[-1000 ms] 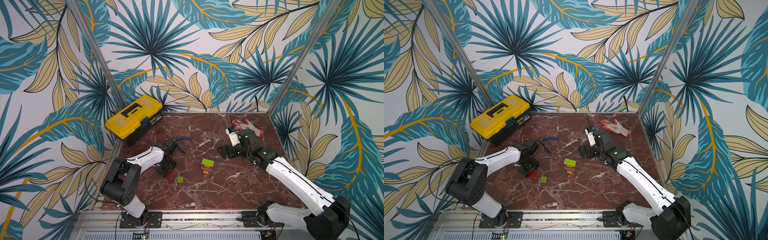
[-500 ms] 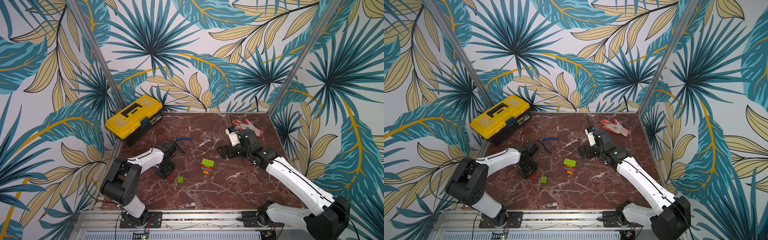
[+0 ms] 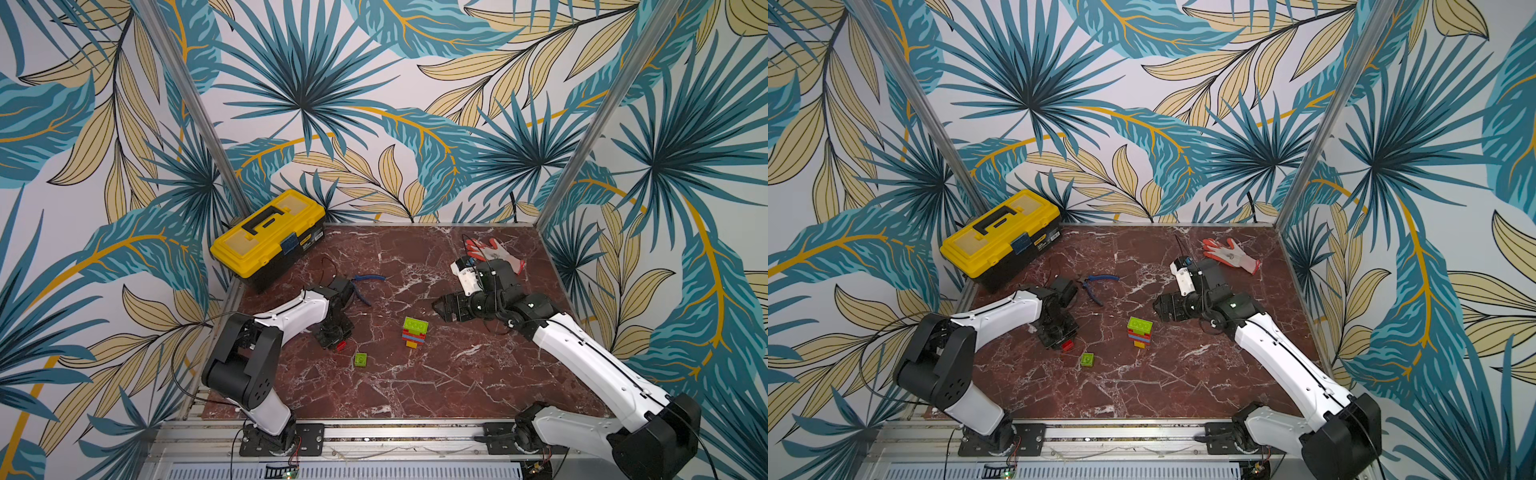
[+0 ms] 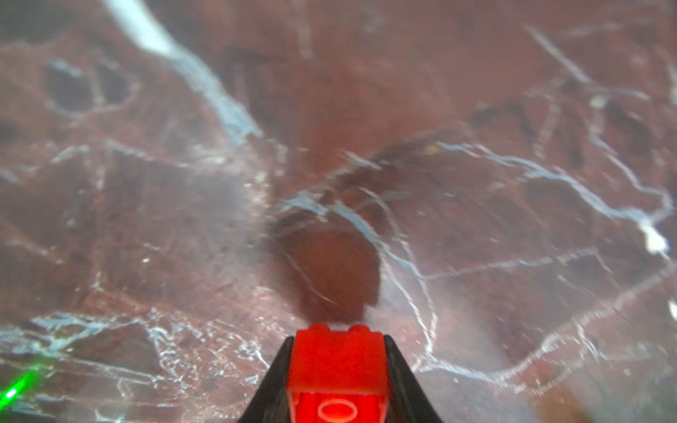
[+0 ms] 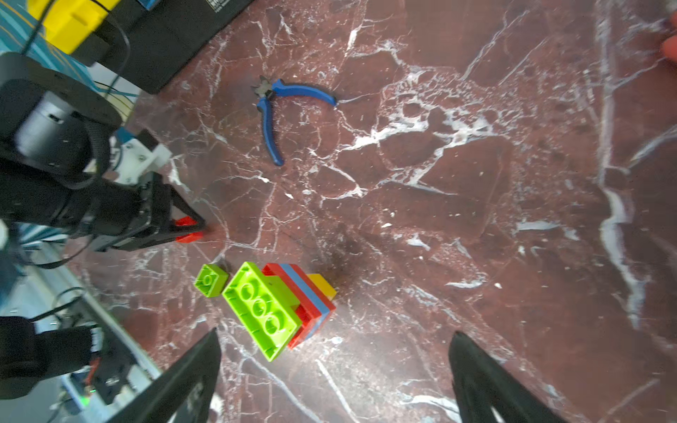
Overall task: Assemble a carrot with lego
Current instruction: Pick up the lego brick from the center of the board, then assemble the lego brick with the lego brick.
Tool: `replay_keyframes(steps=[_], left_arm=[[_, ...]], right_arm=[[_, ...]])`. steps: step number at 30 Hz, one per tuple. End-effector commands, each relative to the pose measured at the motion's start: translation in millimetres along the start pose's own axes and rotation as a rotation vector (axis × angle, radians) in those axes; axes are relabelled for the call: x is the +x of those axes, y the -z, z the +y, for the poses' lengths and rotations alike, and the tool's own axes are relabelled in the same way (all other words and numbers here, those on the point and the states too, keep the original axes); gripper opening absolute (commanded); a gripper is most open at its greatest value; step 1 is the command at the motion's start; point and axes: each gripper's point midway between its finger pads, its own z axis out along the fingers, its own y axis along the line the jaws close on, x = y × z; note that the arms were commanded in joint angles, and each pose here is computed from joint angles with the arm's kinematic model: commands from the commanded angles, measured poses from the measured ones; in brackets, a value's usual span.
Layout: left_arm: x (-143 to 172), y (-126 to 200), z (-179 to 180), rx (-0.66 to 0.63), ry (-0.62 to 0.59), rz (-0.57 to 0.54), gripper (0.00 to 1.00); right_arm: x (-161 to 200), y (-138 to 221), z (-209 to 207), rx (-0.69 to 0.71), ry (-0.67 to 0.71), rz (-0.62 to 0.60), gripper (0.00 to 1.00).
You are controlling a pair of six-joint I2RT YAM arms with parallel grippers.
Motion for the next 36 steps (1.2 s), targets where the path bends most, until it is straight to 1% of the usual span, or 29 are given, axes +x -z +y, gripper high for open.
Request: replay_keyframes(steps=[1,5,8,12,14,16,18,22,25,29,32,36], left_arm=[[1.7,13.6,-12.4,0.012,-0.176,0.014,0.10],[3.9,44.2,-31.0,0.005,-0.364,-0.003,0.09],[10.2,71.4,-48.7,0.019,-0.492,-0.016,0.10],[28.7,101.7,-76.9,0.134,-0.598,0.016,0.10],[41.3,111.9,-89.7,0.196,-0.639,0.049,0.10],[50.4,119.6,-98.3,0.224,-0.678,0.063,0.10],[57.4,125.7,-106.6,0.236,-0.719,0.072,0.10],[72.2,135.2,-120.0,0.217,-0.799,0.095,0.10],[82.5,137.2,-127.9,0.214,-0.839,0.113,0.10],[95.8,132.3,-137.3,0.226,-0.860,0.173,0.10],[103.6,134.0,-145.3,0.244,-0.876,0.185,0.10],[113.1,134.7,-152.6,0.255,-0.892,0.206,0.11]], right_arm=[[21.8,-4.1,12.9,-0.124,-0.129,0.072,0.94],[35.6,-18.9,18.0,-0.183,-0.252,0.133,0.89],[43.7,-26.0,17.0,-0.184,-0.318,0.174,0.86],[50.4,-34.4,15.7,-0.184,-0.413,0.208,0.82],[53.3,-37.4,12.9,-0.175,-0.448,0.207,0.83],[54.8,-40.9,12.2,-0.182,-0.478,0.199,0.84],[56.2,-45.9,11.8,-0.191,-0.508,0.200,0.85],[61.0,-59.6,10.5,-0.210,-0.572,0.209,0.85],[60.5,-64.4,9.2,-0.214,-0.580,0.199,0.85],[61.8,-68.8,8.9,-0.218,-0.586,0.207,0.83],[64.6,-71.8,8.4,-0.224,-0.590,0.211,0.83],[62.2,-77.3,11.6,-0.259,-0.589,0.203,0.80]])
